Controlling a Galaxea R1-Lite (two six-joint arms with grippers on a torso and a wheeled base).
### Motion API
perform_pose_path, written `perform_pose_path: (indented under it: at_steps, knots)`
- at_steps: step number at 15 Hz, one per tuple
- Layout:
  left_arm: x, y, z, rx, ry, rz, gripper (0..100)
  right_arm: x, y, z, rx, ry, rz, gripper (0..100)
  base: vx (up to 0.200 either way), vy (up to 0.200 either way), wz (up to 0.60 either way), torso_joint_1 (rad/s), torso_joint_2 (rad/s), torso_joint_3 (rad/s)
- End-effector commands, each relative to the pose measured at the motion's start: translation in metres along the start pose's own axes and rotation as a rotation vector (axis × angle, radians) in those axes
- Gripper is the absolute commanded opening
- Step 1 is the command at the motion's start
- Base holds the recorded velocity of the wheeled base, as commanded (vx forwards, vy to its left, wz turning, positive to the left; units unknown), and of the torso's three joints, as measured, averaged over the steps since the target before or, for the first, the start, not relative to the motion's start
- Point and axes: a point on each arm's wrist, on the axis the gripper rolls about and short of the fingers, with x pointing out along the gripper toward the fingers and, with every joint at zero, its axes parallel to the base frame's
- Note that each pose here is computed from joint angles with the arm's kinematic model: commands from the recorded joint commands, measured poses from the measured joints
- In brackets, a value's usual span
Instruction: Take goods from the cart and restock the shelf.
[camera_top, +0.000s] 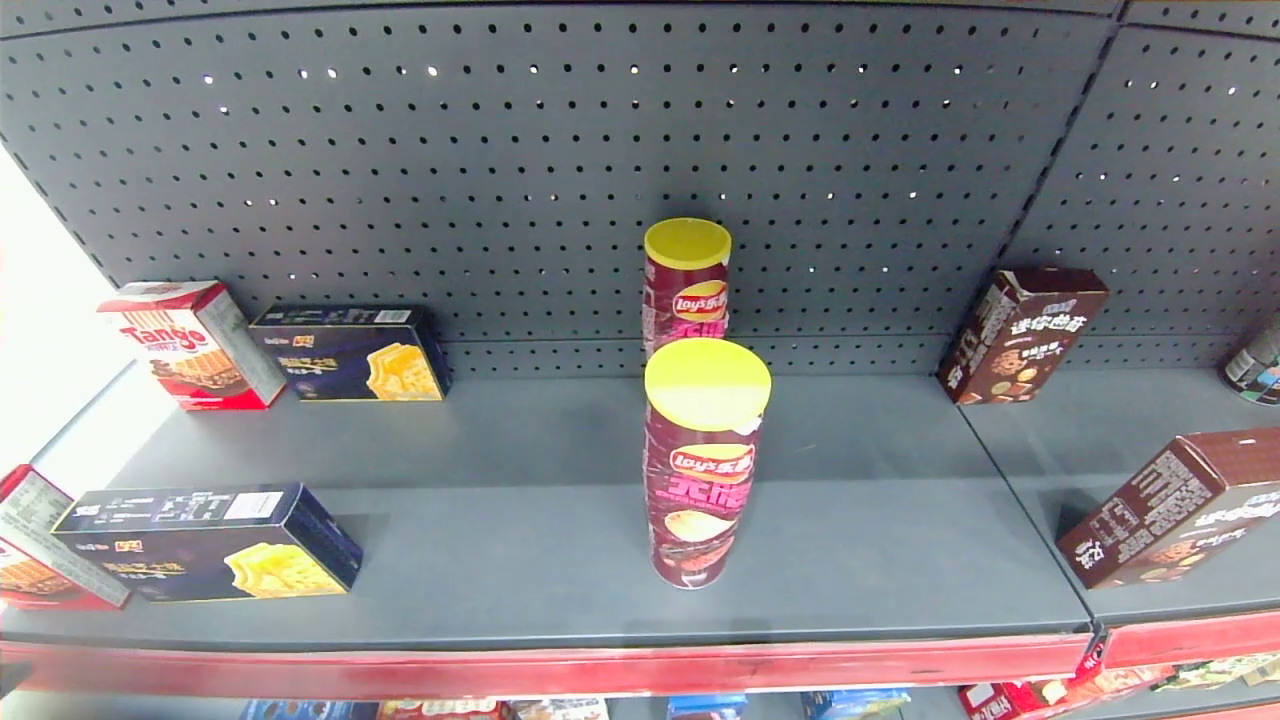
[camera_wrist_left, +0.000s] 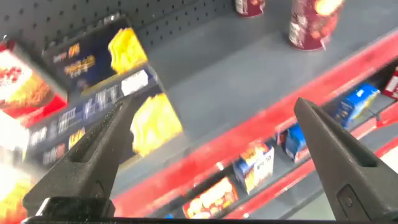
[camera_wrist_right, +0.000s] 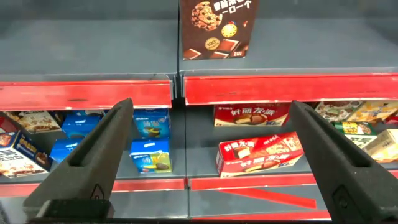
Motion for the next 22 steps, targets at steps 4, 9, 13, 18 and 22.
perform_pose_path:
  at_steps: [4, 9, 13, 18, 22]
  knots:
    - [-0.039, -0.010, -0.026, -0.071, -0.044, 0.076, 100, 0.000, 0.000, 0.000, -0.001, -0.002, 0.000, 100, 0.000, 0.000, 0.00, 0.000, 0.00, 0.000]
    - [-0.026, -0.016, -0.053, -0.086, -0.029, 0.083, 100, 0.000, 0.000, 0.000, 0.000, -0.002, 0.000, 100, 0.000, 0.000, 0.00, 0.000, 0.00, 0.000]
    - [-0.017, -0.016, -0.051, -0.156, 0.066, 0.119, 100, 0.000, 0.000, 0.000, 0.000, -0.002, 0.000, 100, 0.000, 0.000, 0.00, 0.000, 0.00, 0.000]
    - [-0.023, -0.024, -0.050, -0.196, 0.009, 0.368, 100, 0.000, 0.000, 0.000, 0.000, -0.002, 0.000, 100, 0.000, 0.000, 0.00, 0.000, 0.00, 0.000]
    - [-0.023, -0.024, -0.050, -0.212, 0.007, 0.361, 100, 0.000, 0.000, 0.000, -0.001, -0.002, 0.000, 100, 0.000, 0.000, 0.00, 0.000, 0.00, 0.000]
